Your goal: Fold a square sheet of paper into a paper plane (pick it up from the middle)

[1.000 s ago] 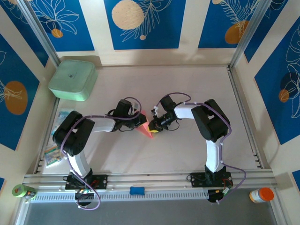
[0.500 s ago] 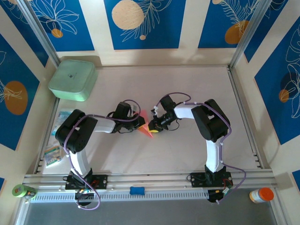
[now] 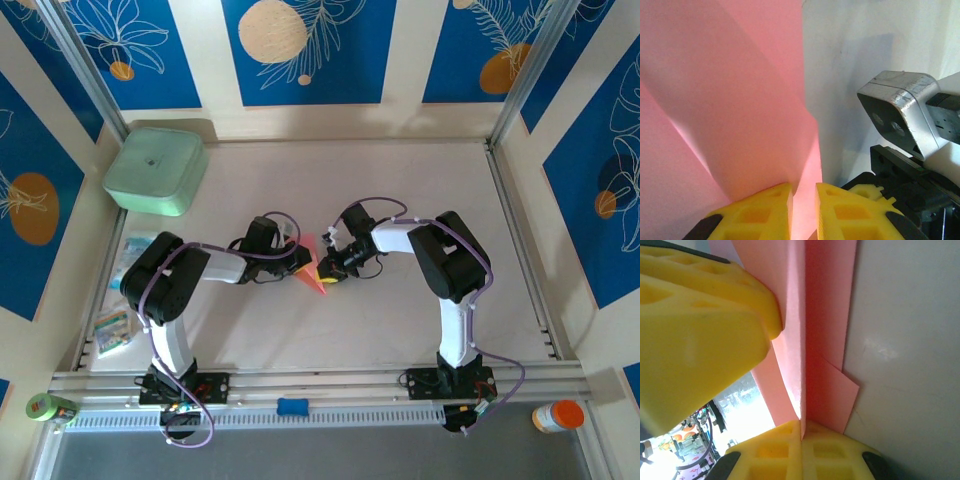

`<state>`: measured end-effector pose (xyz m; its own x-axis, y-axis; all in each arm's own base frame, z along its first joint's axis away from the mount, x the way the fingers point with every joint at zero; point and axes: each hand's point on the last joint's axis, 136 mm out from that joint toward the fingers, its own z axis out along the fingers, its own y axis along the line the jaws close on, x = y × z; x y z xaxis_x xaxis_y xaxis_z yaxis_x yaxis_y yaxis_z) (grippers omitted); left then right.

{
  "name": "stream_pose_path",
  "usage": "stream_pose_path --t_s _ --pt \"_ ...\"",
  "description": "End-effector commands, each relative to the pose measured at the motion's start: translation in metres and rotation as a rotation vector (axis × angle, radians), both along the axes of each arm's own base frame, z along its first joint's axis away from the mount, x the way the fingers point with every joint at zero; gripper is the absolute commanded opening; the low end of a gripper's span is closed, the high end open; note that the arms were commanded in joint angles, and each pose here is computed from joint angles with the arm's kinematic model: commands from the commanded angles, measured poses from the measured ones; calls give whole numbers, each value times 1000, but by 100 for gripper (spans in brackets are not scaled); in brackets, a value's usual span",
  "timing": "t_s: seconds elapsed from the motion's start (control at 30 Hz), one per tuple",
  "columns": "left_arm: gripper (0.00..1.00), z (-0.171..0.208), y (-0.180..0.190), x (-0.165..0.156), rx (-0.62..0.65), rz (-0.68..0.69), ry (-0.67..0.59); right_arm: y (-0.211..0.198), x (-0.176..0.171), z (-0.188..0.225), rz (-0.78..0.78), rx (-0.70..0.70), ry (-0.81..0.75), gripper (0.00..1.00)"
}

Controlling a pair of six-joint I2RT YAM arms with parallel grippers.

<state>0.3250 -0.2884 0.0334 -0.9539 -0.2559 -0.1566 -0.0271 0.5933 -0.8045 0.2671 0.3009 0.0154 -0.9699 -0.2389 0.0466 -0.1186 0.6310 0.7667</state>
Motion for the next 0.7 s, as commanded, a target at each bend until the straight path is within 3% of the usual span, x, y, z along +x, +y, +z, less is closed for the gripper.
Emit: stream_pose_path --t_s 0.0,0.33,0.67 --pt "20 -5 2 -1 -16 1 20 -23 -26 -47 6 -174 92 4" --pt "19 -18 6 -6 14 8 68 -24 -26 -50 5 -188 87 5" --pt "19 -36 16 -17 89 9 123 -12 -14 3 -28 -42 61 18"
